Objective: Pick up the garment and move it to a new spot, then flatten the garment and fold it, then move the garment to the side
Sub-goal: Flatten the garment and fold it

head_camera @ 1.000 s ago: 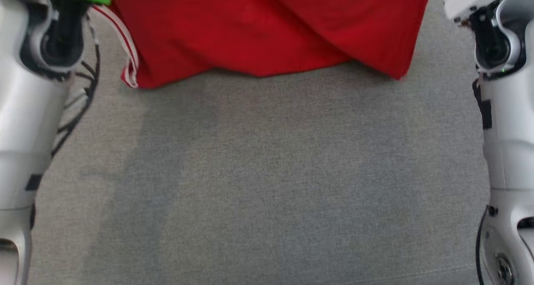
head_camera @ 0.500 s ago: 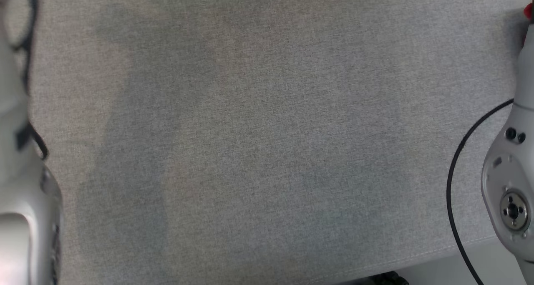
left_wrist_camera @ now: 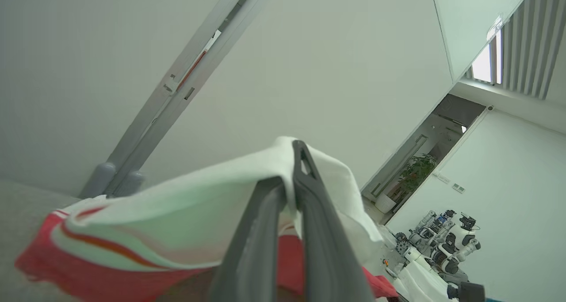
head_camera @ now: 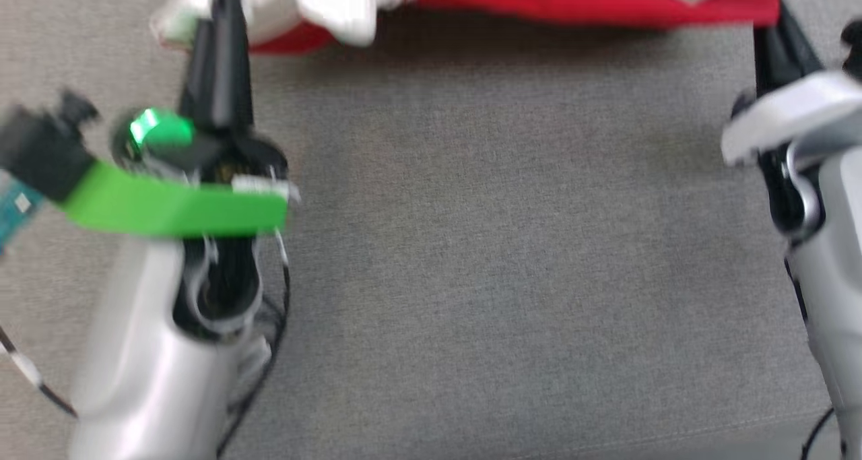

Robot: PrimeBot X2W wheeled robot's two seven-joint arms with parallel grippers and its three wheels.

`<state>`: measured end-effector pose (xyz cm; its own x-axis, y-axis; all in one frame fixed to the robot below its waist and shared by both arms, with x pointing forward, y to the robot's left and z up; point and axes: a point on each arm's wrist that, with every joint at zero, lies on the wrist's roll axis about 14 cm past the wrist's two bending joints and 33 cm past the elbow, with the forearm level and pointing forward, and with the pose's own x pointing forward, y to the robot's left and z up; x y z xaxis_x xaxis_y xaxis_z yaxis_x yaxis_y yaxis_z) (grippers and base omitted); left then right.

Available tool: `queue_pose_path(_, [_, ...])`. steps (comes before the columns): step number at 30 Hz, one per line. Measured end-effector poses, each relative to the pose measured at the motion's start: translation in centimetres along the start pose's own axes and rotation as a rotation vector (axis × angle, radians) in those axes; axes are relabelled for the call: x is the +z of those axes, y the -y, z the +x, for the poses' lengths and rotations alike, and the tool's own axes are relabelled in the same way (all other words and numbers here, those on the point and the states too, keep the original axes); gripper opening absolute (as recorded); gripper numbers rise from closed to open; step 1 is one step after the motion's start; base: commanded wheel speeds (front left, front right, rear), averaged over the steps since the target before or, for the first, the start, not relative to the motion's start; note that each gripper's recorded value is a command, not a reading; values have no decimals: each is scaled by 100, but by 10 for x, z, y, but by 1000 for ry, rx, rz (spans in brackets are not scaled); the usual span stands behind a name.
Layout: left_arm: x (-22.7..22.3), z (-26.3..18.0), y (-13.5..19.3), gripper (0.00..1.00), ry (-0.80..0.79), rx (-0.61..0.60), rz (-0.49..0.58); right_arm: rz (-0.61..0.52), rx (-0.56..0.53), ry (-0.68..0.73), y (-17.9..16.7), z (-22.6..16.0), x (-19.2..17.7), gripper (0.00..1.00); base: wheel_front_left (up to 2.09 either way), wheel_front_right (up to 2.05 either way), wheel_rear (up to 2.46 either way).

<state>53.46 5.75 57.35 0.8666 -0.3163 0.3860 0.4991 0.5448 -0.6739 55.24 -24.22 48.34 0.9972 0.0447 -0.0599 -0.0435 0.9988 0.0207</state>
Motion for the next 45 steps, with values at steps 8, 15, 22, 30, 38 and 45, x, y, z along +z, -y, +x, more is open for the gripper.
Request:
queue_pose_path(8, [-32,-100,5,0,-169,168,-224,67,-41,-269,14,-79,-51,0,0,0,0])
queue_pose_path(15, [-61,-160,15,0,-325,264,-342,66,-63,-381,11,-120,-66,0,0,0,0])
queue_pose_path(22, [-73,-200,11,0,-454,347,-410,90,-46,-436,-8,-135,-80,0,0,0,0])
queue_pose_path(30, [-75,-241,-8,0,-545,444,-372,47,-57,-486,-9,-149,-93,0,0,0,0])
queue_pose_path(38, [-86,-272,-3,0,-655,476,-410,29,-84,-576,-2,-177,-110,0,0,0,0])
queue_pose_path(45, [-79,-275,2,0,-647,469,-425,40,-99,-609,-2,-198,-112,0,0,0,0])
